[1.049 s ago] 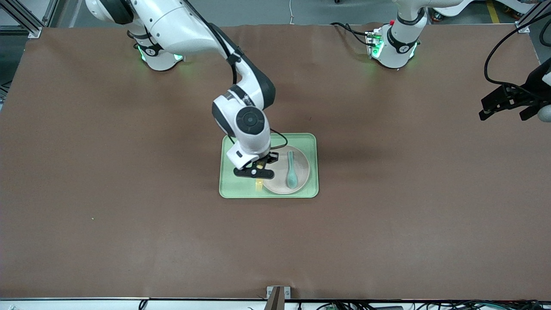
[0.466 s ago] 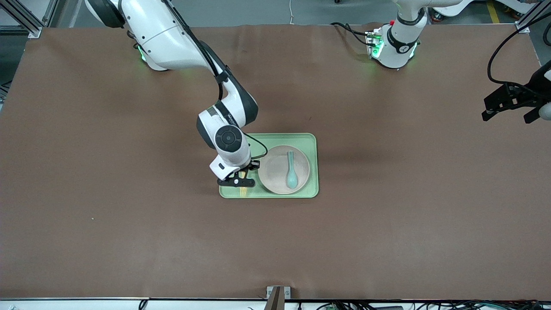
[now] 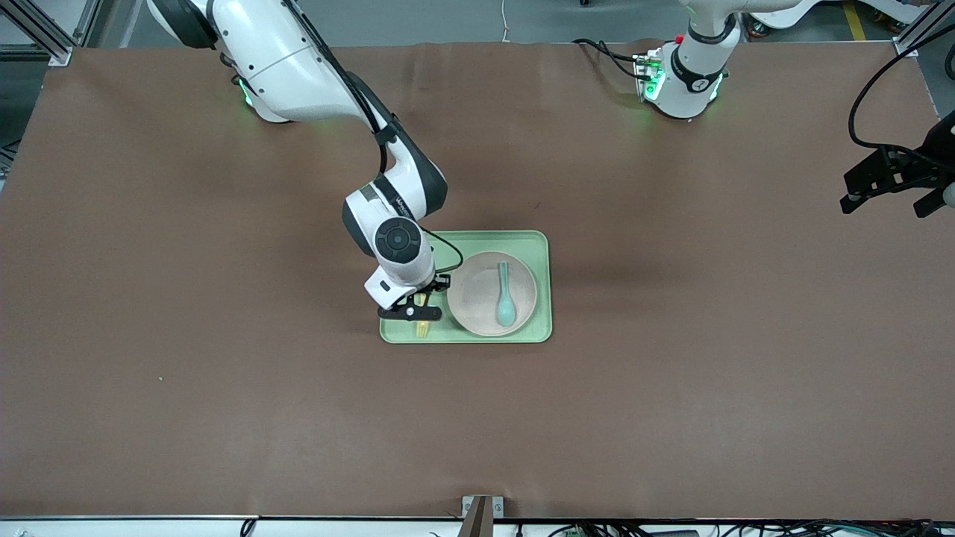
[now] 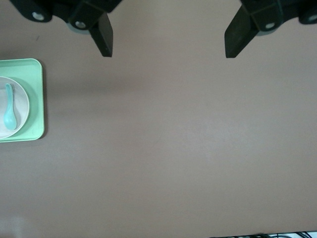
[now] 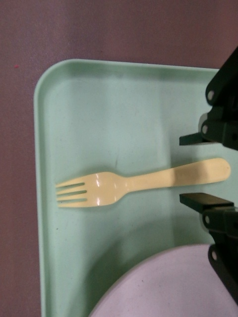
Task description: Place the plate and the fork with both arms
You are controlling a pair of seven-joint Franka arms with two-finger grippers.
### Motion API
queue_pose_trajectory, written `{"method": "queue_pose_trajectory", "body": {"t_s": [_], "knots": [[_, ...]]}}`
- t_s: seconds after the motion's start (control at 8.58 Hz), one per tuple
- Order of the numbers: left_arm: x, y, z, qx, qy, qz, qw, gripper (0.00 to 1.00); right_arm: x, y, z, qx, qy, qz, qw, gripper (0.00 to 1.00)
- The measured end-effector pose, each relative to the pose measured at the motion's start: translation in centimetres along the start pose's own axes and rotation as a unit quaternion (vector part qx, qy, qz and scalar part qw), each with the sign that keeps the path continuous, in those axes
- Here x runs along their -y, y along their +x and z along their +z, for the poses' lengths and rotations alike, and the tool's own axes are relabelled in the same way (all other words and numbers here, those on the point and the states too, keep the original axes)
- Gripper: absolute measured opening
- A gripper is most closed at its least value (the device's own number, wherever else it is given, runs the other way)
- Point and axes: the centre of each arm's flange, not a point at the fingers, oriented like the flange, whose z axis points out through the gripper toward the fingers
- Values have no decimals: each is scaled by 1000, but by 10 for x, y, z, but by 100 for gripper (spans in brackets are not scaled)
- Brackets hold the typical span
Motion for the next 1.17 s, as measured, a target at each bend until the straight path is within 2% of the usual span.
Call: {"method": "queue_pose_trajectory", "body": {"t_s": [0.23, 0.35, 0.58, 0.7, 0.93, 1.17], "knots": [[0, 1, -1, -3, 0, 0, 1000, 100, -6, 1, -21, 7, -4, 4, 1000, 87], [0, 1, -2, -6, 0, 0, 1000, 100, -19, 8, -52, 3, 3, 16, 1000, 100], [0, 2, -2, -9, 1, 0, 1000, 100, -74, 23, -153, 4, 40, 59, 997, 97], [1, 2, -3, -9, 1, -1, 1000, 100, -124, 25, -210, 6, 52, 69, 996, 96], [3, 2, -4, -10, 1, -2, 1000, 100, -245, 11, -297, 21, 60, 45, 997, 100], [2, 2, -4, -11, 1, -2, 1000, 100, -369, -11, -351, 17, 74, 13, 997, 100]]}}
